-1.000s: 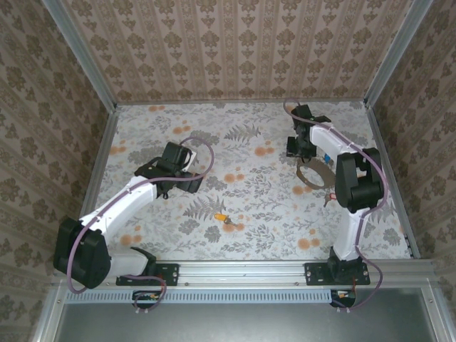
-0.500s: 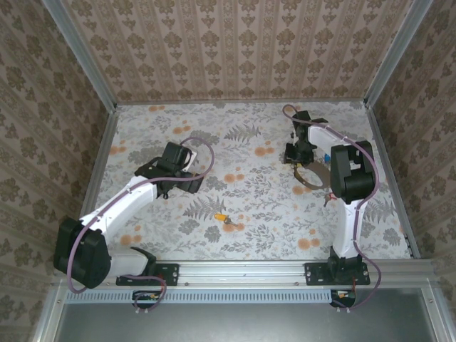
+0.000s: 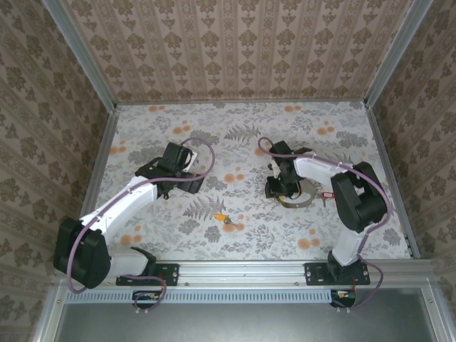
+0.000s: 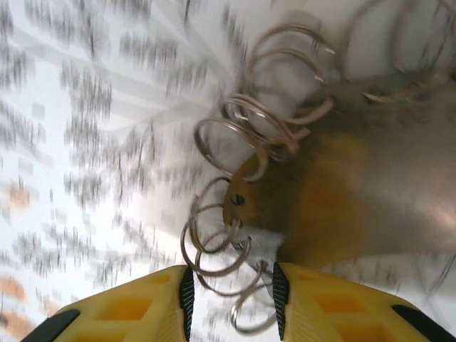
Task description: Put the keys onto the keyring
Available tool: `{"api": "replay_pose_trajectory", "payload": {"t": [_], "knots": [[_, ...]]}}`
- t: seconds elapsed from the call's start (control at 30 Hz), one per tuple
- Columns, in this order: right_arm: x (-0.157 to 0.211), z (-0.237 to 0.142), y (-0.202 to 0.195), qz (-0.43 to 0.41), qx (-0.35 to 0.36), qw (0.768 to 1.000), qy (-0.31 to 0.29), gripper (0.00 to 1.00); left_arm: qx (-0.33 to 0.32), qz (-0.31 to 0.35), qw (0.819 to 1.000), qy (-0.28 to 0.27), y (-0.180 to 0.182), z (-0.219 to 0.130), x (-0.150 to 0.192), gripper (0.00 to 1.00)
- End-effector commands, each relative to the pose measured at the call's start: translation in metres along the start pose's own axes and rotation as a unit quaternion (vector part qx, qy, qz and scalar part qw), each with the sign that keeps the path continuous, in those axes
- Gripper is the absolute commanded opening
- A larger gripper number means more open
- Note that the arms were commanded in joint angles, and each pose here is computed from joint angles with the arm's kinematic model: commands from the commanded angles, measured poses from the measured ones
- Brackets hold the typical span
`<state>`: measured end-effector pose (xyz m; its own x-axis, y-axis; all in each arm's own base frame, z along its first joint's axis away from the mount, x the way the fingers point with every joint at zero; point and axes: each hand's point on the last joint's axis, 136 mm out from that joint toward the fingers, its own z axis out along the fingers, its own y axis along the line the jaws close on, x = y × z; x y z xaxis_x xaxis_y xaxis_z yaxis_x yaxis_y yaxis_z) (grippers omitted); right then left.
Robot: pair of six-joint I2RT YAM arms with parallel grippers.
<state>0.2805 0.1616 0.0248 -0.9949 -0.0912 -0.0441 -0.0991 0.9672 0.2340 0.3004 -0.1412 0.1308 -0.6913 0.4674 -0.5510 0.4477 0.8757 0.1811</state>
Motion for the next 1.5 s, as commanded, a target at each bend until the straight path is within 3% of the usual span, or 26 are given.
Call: {"api": "replay_pose_trajectory", "payload": {"t": [0.0,0.4,0.5,0.67,0.83,1.23,1.47], "knots": [[0.012,-0.023,-0.007,0.026,0.009,0.999,-0.029,0.39,0.009,0.003,1.0,0.006,-0.007,0.003,0.004,1.0],[0.065,-0.038,-0.026,0.088,0.037,0.994,-0.05,0.36,0.038,0.044,0.998,0.01,-0.029,0.002,0.004,1.0],[0.062,-0.031,-0.027,0.069,0.055,0.995,-0.041,0.37,0.042,0.047,0.998,0.005,-0.03,0.0,0.003,1.0],[0.044,-0.015,0.0,0.06,0.014,0.998,-0.03,0.46,0.075,0.05,0.996,-0.011,-0.041,-0.004,0.0,1.0],[0.033,-0.005,0.006,0.049,0.035,0.998,-0.027,0.49,0.101,0.058,0.993,-0.019,-0.052,-0.008,-0.001,1.0],[0.034,-0.012,-0.04,0.071,0.172,0.982,-0.028,0.37,0.115,0.068,0.99,-0.036,-0.058,-0.012,-0.003,1.0],[0.029,-0.02,-0.03,0.076,0.141,0.986,-0.049,0.29,0.118,0.068,0.99,-0.04,-0.059,-0.015,-0.005,1.0]]}}
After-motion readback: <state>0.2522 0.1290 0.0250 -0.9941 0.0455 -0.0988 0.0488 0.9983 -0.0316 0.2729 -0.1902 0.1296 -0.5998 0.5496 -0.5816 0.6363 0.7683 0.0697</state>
